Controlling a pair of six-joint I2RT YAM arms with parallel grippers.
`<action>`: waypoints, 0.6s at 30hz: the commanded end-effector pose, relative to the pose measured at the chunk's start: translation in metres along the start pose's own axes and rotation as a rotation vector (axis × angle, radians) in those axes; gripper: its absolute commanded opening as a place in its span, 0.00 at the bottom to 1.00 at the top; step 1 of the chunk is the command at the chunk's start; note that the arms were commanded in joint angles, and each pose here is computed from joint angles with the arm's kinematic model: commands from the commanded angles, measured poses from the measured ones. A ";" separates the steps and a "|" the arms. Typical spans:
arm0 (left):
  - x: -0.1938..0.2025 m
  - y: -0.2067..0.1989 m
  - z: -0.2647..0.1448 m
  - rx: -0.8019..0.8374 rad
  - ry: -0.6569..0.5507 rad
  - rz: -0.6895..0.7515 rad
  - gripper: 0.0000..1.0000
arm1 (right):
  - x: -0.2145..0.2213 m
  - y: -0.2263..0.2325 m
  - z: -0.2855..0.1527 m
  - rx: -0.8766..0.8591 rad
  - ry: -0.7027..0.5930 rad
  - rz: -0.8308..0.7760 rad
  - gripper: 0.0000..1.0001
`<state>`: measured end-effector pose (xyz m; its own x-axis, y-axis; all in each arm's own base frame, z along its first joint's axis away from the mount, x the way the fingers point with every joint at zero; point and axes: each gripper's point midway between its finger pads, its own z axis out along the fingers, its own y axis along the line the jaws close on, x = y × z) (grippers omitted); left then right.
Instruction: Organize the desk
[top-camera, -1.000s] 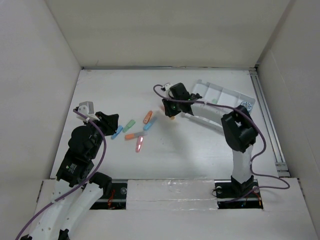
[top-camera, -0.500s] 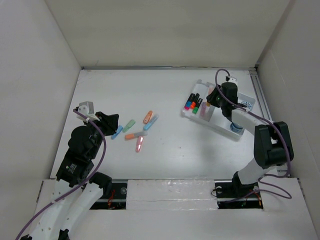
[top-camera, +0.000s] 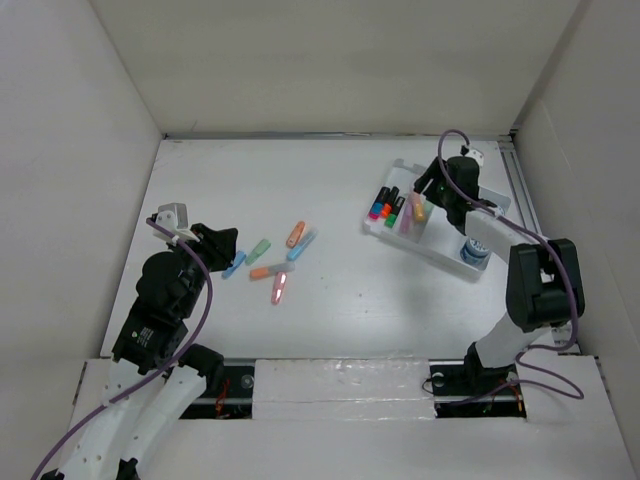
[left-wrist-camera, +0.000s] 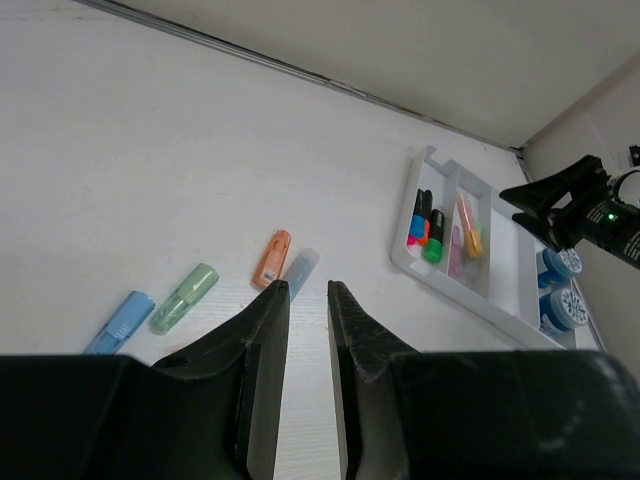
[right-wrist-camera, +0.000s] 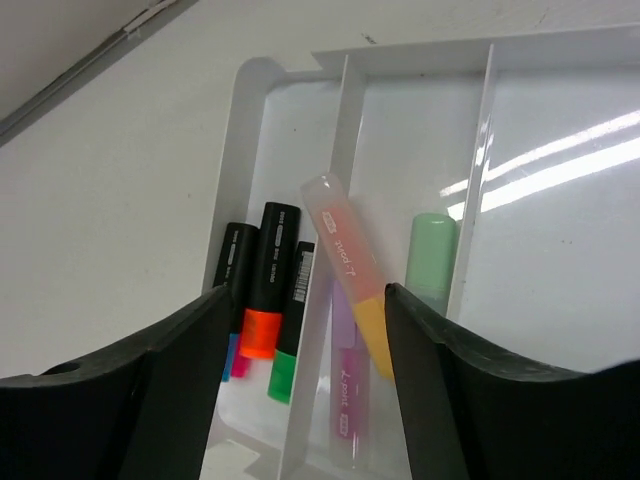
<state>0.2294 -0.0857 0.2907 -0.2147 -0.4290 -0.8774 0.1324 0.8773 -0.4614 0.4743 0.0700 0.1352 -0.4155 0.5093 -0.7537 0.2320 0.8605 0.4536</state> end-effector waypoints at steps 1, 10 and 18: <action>-0.002 -0.003 0.002 0.021 -0.018 0.009 0.19 | -0.035 0.010 -0.014 -0.012 -0.089 0.014 0.68; -0.003 -0.003 0.001 0.018 -0.023 0.007 0.19 | 0.102 0.150 -0.062 -0.359 0.147 -0.214 0.00; -0.003 -0.003 0.002 0.019 -0.019 0.008 0.19 | 0.242 0.227 -0.116 -0.513 0.331 -0.483 0.23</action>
<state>0.2295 -0.0856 0.2907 -0.2145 -0.4291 -0.8774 0.1321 0.8773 -0.4613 0.3305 0.3631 0.0988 -0.6747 0.0420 -0.7369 -0.3749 0.8405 0.3911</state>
